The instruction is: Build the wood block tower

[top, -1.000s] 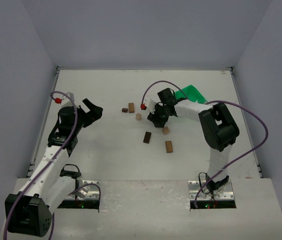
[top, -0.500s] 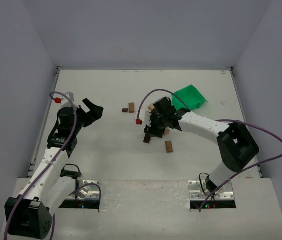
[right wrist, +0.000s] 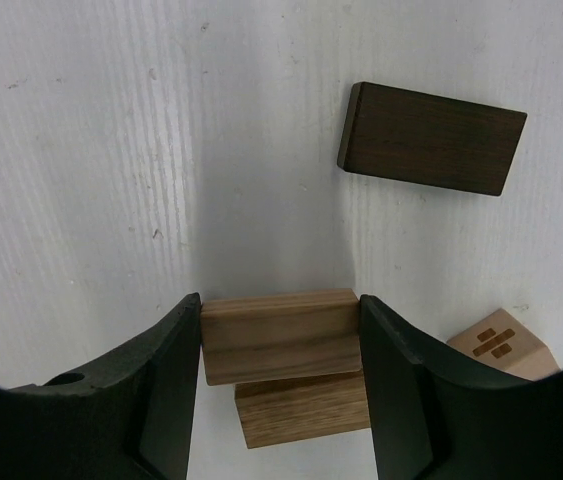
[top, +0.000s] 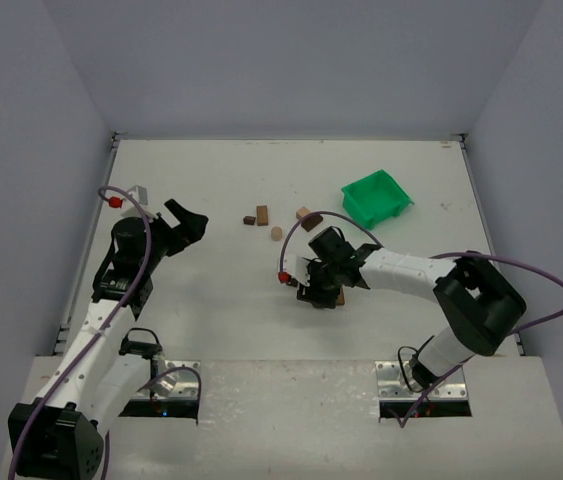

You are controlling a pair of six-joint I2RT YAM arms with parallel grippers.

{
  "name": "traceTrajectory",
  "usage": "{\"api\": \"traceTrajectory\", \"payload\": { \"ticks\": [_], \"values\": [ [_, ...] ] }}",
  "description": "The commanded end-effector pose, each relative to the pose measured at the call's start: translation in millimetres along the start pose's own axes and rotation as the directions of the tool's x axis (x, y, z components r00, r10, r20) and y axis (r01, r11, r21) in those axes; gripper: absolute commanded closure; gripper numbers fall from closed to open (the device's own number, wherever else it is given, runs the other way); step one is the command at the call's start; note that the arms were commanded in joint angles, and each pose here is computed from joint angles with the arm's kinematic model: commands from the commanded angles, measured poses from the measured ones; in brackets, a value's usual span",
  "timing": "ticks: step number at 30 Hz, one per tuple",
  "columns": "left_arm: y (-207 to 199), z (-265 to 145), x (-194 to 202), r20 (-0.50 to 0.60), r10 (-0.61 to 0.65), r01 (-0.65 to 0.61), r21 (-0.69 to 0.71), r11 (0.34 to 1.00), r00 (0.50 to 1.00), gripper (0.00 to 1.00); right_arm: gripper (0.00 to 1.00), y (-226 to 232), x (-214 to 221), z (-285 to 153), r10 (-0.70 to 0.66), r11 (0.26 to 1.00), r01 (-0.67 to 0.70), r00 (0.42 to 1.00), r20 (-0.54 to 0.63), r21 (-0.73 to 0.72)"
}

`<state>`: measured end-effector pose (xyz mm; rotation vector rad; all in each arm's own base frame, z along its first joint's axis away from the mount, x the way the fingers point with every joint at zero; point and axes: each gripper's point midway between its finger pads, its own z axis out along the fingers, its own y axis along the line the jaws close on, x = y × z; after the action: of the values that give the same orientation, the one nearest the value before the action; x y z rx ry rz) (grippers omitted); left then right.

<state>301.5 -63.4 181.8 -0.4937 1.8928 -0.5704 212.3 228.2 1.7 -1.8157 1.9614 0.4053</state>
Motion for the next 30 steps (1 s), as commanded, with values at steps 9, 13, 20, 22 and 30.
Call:
{"api": "traceTrajectory", "payload": {
  "ticks": [9,13,20,22,30],
  "values": [
    [-9.5,-1.7,-9.0,0.038,0.01,-0.012,0.043,0.999,0.999,0.0,0.54,-6.2,-7.5,5.5,0.012,1.0,-0.013,1.0,0.025,0.025],
    [-8.7,-1.7,-9.0,0.04,0.01,-0.012,0.04,0.999,0.999,0.0,0.51,-3.7,-4.2,7.8,0.011,1.0,-0.011,1.0,0.01,0.009],
    [-8.8,-2.1,-9.0,0.039,0.01,-0.012,0.039,0.999,0.999,0.0,0.48,-4.0,3.6,10.6,0.001,1.0,-0.001,1.0,-0.021,0.01],
    [-8.7,-2.5,-9.6,0.042,0.01,-0.012,0.038,0.999,0.999,0.0,0.48,-4.5,7.0,11.4,0.005,1.0,-0.005,0.999,-0.035,0.013],
    [-8.3,-2.7,-9.8,0.044,0.01,-0.012,0.037,0.999,0.999,0.0,0.46,-0.9,13.0,11.4,0.006,1.0,-0.006,0.999,-0.053,0.007]
  ]
}}
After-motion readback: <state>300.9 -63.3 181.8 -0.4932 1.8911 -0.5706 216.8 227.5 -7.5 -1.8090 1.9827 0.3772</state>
